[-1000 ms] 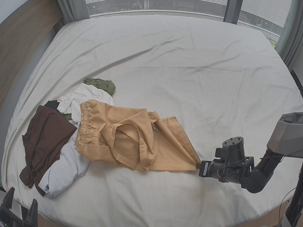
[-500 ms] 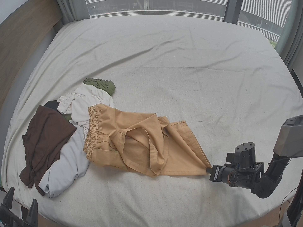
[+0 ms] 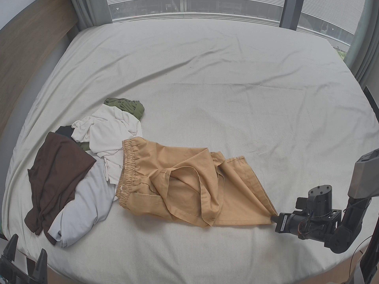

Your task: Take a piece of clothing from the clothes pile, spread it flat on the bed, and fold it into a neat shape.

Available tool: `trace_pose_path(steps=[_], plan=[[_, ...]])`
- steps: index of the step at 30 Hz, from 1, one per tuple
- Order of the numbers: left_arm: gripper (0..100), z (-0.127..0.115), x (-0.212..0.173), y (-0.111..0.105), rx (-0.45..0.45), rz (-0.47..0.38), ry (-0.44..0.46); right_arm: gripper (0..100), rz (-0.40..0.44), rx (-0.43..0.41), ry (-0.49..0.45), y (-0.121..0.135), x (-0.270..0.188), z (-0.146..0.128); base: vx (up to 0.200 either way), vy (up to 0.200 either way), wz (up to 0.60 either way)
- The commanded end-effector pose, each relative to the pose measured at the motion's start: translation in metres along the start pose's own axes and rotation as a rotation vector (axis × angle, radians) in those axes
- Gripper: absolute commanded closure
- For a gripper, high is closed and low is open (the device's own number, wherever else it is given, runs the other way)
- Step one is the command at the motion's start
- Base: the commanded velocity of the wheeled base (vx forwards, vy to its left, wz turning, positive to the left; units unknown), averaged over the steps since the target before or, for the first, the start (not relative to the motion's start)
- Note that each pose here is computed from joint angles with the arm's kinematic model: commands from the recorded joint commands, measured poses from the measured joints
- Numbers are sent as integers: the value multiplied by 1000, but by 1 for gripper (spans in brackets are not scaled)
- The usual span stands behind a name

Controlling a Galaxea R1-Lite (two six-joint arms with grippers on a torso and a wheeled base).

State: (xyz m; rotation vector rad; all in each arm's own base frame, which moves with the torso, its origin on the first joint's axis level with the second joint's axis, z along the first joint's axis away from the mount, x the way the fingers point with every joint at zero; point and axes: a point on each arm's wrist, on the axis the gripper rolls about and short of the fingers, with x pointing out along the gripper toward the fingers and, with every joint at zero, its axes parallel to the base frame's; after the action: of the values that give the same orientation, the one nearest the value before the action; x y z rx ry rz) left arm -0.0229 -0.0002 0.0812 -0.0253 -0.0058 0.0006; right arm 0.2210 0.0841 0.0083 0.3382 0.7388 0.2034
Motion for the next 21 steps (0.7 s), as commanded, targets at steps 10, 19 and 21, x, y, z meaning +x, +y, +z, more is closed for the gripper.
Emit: trace_pose_path(steps=[10, 19, 21], plan=[[0, -5, 0, 0, -1, -1, 1, 100, -50, 18, 8, -26, -19, -7, 0, 0, 0], [0, -5, 0, 0, 2, -1, 1, 100, -66, 34, 8, -39, -25, -7, 0, 0, 0], [0, -5, 0, 0, 2, -1, 1, 100, -62, 34, 11, -39, -25, -7, 0, 0, 0]])
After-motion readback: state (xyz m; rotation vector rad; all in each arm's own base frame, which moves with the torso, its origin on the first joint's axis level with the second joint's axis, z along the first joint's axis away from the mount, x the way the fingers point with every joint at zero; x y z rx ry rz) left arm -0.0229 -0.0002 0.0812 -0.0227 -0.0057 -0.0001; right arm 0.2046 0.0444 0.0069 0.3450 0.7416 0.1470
